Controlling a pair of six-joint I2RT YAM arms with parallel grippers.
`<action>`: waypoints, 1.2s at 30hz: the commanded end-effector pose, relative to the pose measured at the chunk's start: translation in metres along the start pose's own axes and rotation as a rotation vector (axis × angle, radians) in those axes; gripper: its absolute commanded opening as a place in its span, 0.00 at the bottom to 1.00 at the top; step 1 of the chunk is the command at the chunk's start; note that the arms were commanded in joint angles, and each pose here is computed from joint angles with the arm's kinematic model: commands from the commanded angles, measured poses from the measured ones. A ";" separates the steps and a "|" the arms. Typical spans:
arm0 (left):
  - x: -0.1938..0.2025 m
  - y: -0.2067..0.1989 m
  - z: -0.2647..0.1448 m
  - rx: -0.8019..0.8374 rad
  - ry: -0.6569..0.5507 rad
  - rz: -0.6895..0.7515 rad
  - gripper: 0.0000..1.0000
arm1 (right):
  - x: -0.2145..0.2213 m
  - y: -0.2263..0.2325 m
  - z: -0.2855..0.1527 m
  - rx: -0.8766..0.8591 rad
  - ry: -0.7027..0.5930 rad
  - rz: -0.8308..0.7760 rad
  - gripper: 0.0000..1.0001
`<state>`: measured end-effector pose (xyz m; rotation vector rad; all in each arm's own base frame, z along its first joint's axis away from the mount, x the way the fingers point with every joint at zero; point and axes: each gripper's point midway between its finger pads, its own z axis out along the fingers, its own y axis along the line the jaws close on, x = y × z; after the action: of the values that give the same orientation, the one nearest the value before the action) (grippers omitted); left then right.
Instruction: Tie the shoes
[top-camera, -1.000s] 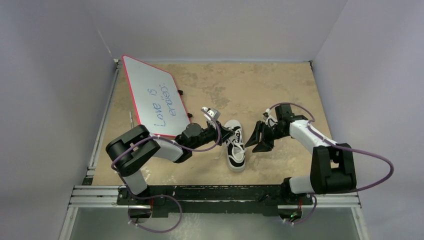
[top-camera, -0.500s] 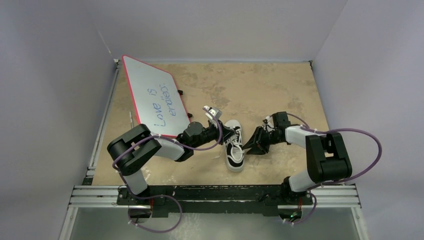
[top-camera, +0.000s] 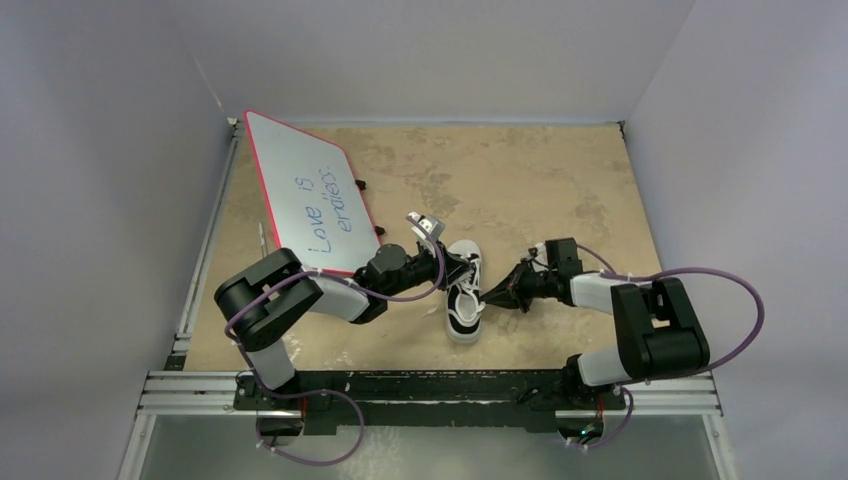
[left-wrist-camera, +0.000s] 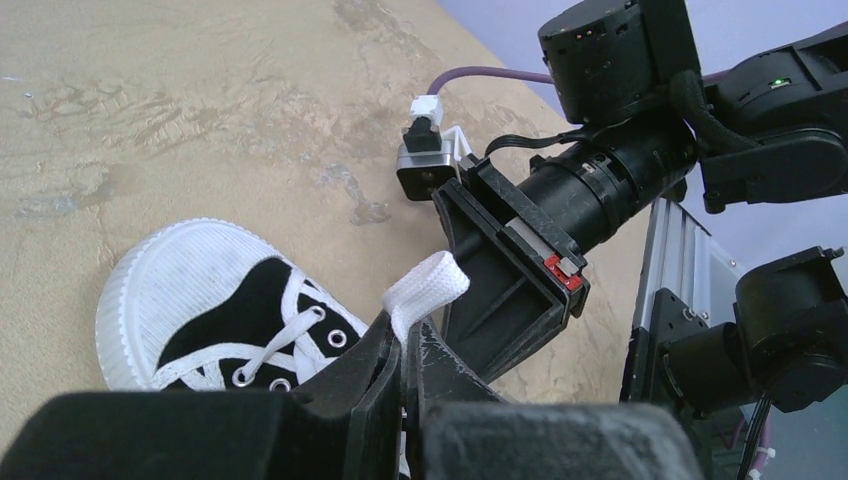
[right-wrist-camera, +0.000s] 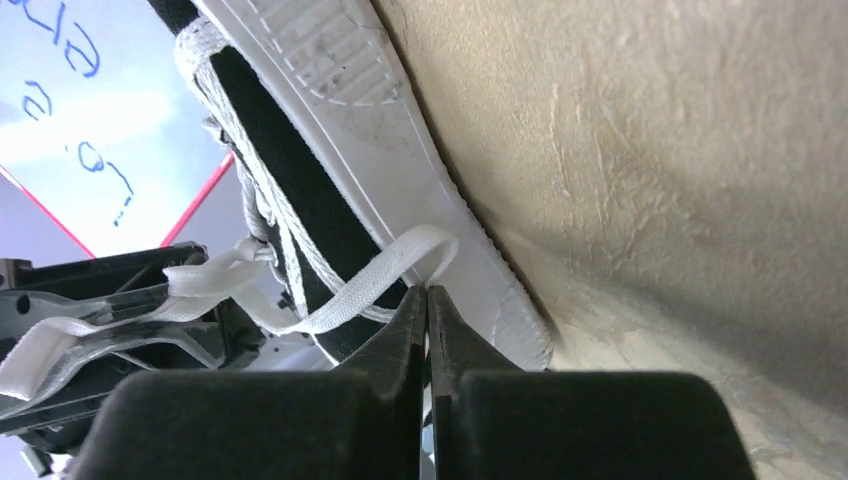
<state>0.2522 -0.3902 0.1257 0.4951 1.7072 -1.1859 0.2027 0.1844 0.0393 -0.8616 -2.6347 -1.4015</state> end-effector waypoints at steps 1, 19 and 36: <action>-0.022 -0.013 -0.001 0.033 -0.068 -0.003 0.00 | -0.002 0.000 0.000 0.013 -0.048 0.071 0.00; -0.019 -0.016 -0.024 0.021 -0.047 -0.002 0.00 | -0.028 -0.033 -0.078 0.804 -0.246 -0.469 0.34; -0.017 -0.007 -0.032 0.000 -0.062 -0.059 0.00 | 0.007 0.108 -0.049 -0.169 -0.405 -1.458 0.51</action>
<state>0.2362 -0.3629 0.1200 0.4582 1.7684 -1.1721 0.2332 0.1736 0.1234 0.6727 -3.6134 -1.2731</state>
